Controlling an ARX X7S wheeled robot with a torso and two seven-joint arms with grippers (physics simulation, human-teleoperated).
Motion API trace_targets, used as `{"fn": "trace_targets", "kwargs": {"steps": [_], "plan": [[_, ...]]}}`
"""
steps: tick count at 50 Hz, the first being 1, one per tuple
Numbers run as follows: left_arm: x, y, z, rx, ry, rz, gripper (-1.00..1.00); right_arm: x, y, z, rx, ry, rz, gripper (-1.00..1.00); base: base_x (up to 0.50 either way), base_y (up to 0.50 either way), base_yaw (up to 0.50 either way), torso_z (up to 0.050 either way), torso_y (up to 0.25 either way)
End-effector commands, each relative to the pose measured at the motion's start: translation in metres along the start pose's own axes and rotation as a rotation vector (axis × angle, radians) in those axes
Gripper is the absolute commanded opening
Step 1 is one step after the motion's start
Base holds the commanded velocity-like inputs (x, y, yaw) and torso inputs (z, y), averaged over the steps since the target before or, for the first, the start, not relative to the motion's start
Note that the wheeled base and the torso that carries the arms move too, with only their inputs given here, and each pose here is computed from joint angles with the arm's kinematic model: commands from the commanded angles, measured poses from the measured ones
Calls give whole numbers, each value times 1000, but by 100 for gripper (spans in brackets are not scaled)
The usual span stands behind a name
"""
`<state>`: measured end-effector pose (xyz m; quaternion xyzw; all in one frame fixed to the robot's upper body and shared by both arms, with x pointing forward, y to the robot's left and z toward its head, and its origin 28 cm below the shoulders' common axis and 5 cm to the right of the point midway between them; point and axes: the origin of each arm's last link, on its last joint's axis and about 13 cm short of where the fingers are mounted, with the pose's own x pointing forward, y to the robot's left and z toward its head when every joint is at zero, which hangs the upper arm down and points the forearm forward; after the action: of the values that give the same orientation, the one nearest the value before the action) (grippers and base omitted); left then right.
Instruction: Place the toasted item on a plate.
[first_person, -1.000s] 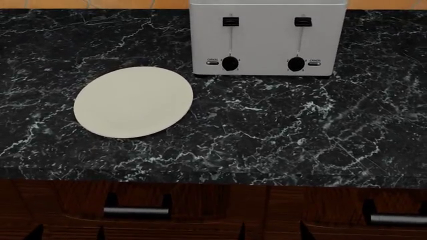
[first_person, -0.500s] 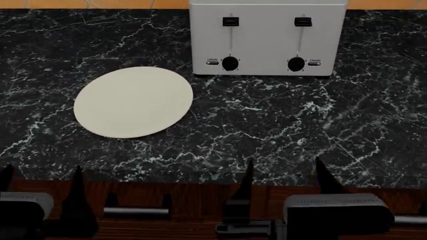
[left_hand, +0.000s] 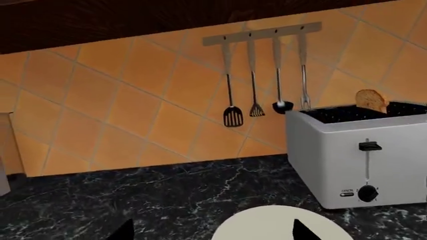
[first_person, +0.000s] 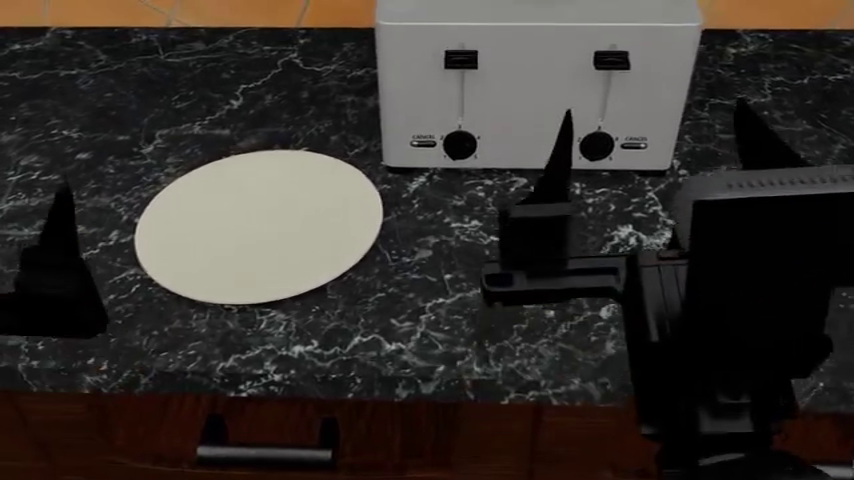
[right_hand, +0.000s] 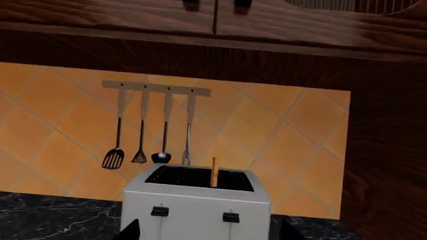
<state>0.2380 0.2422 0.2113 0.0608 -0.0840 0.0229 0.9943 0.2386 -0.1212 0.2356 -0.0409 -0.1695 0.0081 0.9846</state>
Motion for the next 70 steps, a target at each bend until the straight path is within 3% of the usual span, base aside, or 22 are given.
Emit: {"fn": "trace_targets", "kwargs": {"steps": [1,21,23,34,44,70], "plan": [[-1,8,22,30,-37,15,100,2,-5,24,-7,-59,-10,100,312,0,0,0,0],[-5,12,17,29,-31,31,100,3,-4,24,5,-62,-17,100,195,24,0,0,0],[-4,15,32,39,-57,17,100,7,-5,40,-6,-91,2,100,61,0,0,0,0],[3,23,53,57,-96,30,100,18,-10,69,-43,-145,21,100,100,0,0,0,0],[5,24,49,55,-80,29,100,24,-9,54,-13,-50,33,100,105,0,0,0,0],[3,26,49,56,-72,34,100,26,-12,59,0,-79,15,100,170,0,0,0,0]]}}
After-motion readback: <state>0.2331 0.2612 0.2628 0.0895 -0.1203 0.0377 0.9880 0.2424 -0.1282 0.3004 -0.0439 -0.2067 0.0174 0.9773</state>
